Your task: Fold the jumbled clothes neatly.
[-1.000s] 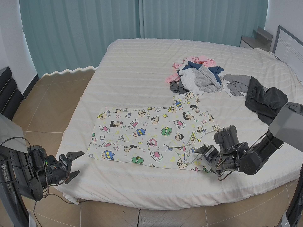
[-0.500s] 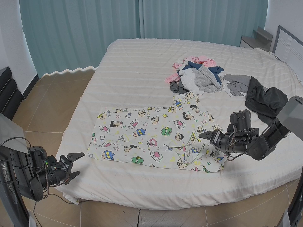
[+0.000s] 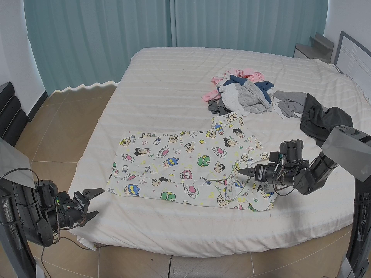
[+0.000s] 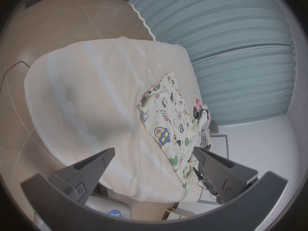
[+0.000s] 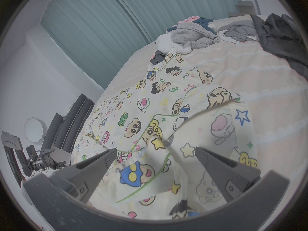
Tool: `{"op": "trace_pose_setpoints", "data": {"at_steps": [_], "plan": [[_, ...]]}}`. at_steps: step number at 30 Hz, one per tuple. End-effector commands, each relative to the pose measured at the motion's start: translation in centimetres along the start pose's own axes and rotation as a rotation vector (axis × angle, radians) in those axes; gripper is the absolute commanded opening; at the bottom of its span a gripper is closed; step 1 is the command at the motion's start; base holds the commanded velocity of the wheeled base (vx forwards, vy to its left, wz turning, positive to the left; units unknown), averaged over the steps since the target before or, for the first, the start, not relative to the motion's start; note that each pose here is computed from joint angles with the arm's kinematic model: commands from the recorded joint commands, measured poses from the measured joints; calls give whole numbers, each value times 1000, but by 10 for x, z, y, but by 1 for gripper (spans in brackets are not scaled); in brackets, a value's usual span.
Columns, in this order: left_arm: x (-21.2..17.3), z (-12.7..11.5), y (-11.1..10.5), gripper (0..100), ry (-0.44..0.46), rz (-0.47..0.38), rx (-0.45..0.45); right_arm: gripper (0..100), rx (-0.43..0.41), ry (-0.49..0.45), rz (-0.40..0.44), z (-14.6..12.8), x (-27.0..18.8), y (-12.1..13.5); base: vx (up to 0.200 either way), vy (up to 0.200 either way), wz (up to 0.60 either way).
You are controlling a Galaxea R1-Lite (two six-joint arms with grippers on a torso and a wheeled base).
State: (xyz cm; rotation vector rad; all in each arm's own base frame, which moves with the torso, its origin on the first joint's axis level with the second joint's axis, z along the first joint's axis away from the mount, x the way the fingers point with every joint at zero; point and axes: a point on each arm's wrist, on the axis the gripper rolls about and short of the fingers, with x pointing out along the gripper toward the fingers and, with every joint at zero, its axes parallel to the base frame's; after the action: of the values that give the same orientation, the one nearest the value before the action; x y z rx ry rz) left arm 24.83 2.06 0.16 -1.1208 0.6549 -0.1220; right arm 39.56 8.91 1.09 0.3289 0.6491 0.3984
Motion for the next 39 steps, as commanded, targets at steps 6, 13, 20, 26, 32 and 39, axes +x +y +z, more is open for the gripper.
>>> {"op": "trace_pose_setpoints", "data": {"at_steps": [6, 13, 20, 26, 32, 39], "plan": [[0, 1, -1, 100, -7, -11, 17, 100, 1, 27, -1, -11, 18, -8, 0, 0, 0], [0, 0, -1, 100, -7, -9, 16, 0, 2, 12, -4, -12, 26, -10, 0, 0, 0], [0, 0, -1, 100, -6, -10, 16, 0, 0, -14, -23, -5, 21, -11, 0, 0, 0], [0, 0, -1, 100, -5, -9, 15, 0, -3, -81, -23, 5, 12, -12, 0, 0, 0], [0, 0, -1, 100, -7, -8, 17, 0, -14, -119, -15, 11, -2, -6, 0, 0, 0], [0, 0, -1, 100, -7, -8, 17, 0, -45, -199, 26, -1, -27, 2, 0, 0, 0]]}}
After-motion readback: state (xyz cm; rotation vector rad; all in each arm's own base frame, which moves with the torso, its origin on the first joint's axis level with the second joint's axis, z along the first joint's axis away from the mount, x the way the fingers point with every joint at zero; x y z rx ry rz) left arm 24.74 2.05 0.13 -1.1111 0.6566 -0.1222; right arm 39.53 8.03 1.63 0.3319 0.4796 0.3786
